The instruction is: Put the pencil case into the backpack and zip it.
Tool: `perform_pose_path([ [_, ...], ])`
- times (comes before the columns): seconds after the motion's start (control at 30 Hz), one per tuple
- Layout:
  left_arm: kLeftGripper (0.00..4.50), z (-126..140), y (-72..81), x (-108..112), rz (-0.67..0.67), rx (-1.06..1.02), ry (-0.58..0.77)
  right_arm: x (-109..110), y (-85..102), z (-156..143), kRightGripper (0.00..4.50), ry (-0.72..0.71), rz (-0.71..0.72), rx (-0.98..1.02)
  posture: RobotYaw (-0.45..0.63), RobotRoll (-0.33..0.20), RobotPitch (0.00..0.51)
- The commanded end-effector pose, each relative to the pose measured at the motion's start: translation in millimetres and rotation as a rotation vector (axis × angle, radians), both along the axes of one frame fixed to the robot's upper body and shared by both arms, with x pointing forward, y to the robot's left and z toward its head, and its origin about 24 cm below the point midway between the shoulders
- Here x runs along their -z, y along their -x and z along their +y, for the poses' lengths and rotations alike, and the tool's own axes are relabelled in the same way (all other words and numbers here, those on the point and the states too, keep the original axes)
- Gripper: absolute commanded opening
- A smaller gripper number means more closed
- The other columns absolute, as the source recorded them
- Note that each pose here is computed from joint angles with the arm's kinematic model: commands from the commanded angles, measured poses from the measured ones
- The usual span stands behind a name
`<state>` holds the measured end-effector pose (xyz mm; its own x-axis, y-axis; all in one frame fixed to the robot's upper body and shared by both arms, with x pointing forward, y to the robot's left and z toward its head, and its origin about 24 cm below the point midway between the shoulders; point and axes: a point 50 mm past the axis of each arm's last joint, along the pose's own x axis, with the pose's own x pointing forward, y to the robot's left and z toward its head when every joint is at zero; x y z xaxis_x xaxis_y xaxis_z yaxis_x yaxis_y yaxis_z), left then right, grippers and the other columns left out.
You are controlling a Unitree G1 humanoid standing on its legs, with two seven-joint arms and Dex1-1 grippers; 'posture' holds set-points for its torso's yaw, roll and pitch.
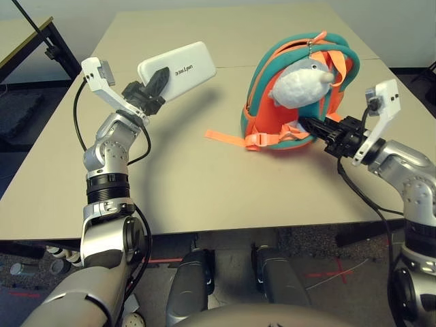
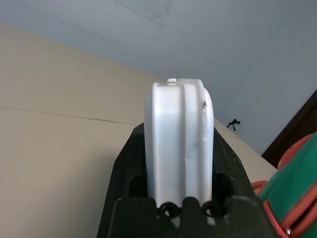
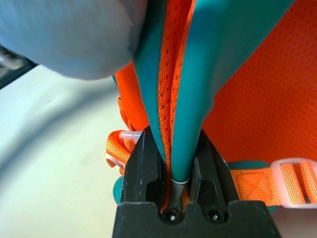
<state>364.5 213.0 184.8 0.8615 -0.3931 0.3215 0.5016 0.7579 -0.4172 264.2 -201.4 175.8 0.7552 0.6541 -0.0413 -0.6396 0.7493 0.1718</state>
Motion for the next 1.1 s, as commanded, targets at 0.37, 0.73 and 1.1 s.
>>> perform_pose_path([
  [0.37,1.26,-16.8,-0.7,-27.0,-0.104,0.117,-0.011,32.0,-2.0,12.9,0.47,-0.056,0.080,0.047,-0.20,0.000,0.117],
  [0.73,1.26,-19.6,25.9,-90.7,-0.242,0.395,-0.052,54.8,-13.0,3.9,0.47,-0.031,0.121,0.115,-0.19,0.000,0.112],
  [1.1,1.26,-27.8,50.0,-109.9,-0.243,0.630,-0.070,61.4,-14.5,-3.6,0.47,-0.015,0.135,0.142,-0.19,0.000,0.112],
])
